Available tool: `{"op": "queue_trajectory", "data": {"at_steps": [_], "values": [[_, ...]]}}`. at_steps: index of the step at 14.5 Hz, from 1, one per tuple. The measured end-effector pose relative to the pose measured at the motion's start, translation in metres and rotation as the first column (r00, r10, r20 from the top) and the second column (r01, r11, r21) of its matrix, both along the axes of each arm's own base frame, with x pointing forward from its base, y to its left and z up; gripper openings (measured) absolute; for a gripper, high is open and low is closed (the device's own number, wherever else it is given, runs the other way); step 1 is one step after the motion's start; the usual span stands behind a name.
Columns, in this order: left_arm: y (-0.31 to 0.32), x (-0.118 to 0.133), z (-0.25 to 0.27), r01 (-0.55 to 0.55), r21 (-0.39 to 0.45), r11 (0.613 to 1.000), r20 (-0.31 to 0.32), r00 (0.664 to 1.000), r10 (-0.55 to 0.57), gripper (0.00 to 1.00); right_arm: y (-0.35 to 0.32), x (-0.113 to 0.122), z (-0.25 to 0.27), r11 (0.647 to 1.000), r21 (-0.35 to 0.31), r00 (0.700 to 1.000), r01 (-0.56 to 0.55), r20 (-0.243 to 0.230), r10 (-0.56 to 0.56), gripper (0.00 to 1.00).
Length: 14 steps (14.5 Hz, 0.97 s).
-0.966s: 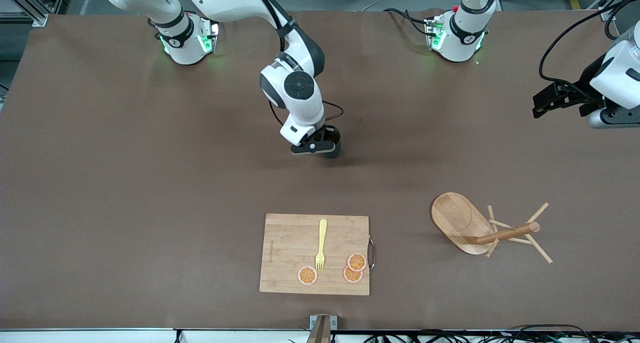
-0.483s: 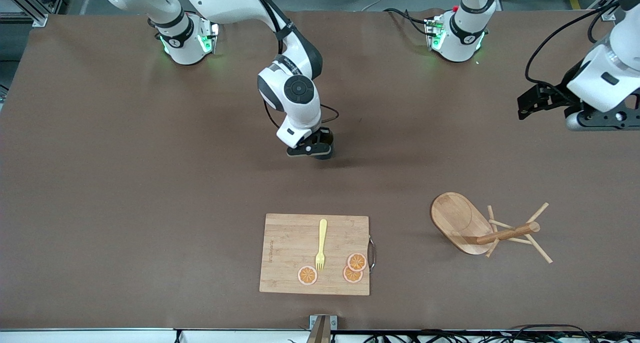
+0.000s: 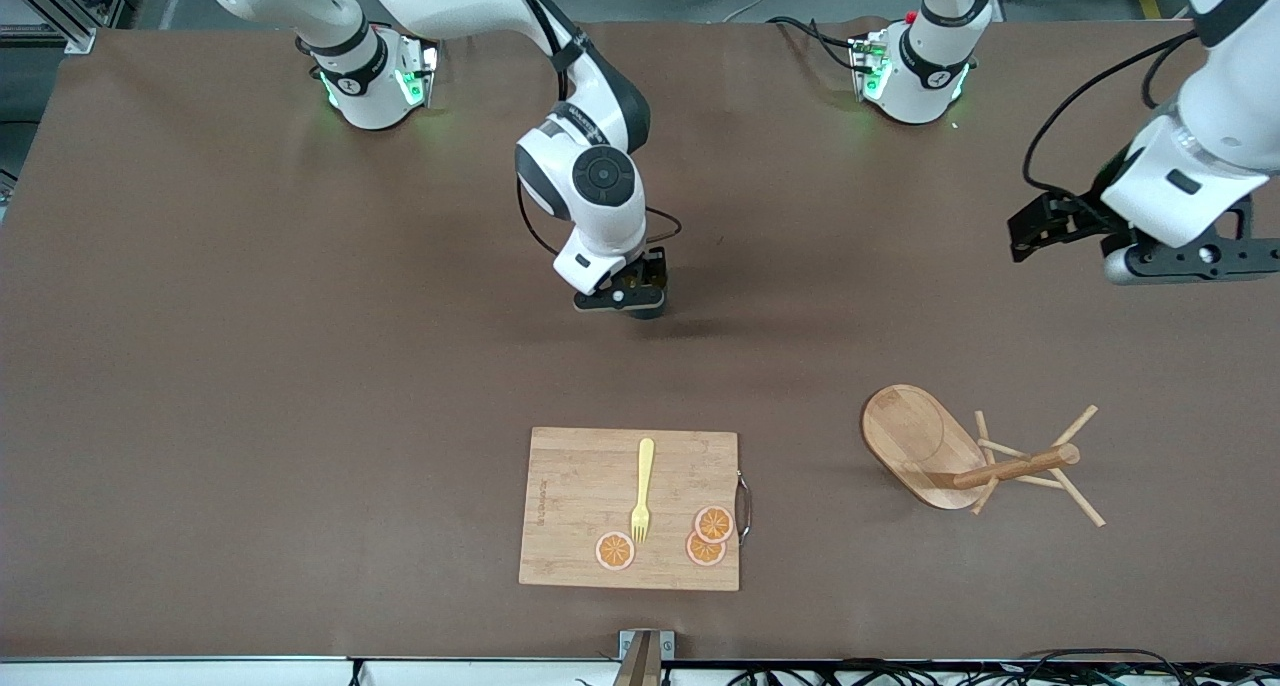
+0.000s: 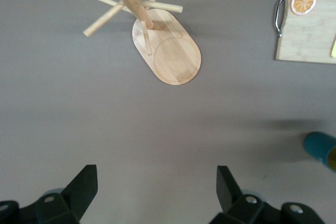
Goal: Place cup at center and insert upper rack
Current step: 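Release the mug with the right gripper while the left gripper approaches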
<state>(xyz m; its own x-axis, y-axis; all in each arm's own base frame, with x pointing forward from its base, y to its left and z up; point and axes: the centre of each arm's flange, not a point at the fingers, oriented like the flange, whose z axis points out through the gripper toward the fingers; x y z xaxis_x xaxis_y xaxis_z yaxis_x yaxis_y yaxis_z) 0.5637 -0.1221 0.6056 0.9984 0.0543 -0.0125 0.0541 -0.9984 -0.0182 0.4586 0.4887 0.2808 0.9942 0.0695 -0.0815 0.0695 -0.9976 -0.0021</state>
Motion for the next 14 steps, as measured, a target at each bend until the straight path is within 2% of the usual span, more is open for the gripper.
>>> {"op": "queue_trajectory", "data": {"at_steps": [1, 3, 6, 8, 10, 12, 14], "values": [[-0.016, -0.001, -0.004, -0.038, 0.000, 0.999, 0.000, 0.999, 0.038, 1.00, -0.003, 0.003, 0.020, 1.000, 0.004, 1.000, -0.001, 0.001, 0.001, 1.00], [-0.053, -0.005, -0.010, -0.095, -0.004, 0.995, 0.004, 0.995, 0.095, 1.00, -0.021, 0.015, 0.060, 1.000, 0.012, 1.000, -0.009, 0.000, 0.009, 1.00], [-0.122, -0.024, -0.020, -0.151, 0.013, 0.988, 0.020, 0.988, 0.151, 1.00, -0.087, 0.058, 0.104, 1.000, 0.020, 1.000, 0.002, 0.000, -0.002, 1.00], [-0.175, -0.043, -0.032, -0.188, 0.058, 0.980, 0.057, 0.981, 0.185, 1.00, -0.157, 0.096, 0.123, 0.998, 0.031, 0.998, -0.063, -0.006, 0.063, 1.00], [-0.229, -0.063, -0.049, -0.248, 0.067, 0.966, 0.094, 0.966, 0.241, 1.00, -0.242, 0.131, 0.142, 0.994, 0.045, 0.995, -0.099, -0.014, 0.100, 1.00], [-0.274, -0.077, -0.072, -0.335, 0.038, 0.941, 0.120, 0.937, 0.329, 1.00, -0.324, 0.151, 0.161, 0.993, 0.059, 0.994, -0.103, -0.023, 0.104, 1.00], [-0.309, -0.087, -0.100, -0.403, 0.036, 0.915, 0.158, 0.906, 0.393, 1.00, -0.389, 0.161, 0.179, 0.997, 0.064, 0.998, -0.046, -0.041, 0.049, 1.00]]}}
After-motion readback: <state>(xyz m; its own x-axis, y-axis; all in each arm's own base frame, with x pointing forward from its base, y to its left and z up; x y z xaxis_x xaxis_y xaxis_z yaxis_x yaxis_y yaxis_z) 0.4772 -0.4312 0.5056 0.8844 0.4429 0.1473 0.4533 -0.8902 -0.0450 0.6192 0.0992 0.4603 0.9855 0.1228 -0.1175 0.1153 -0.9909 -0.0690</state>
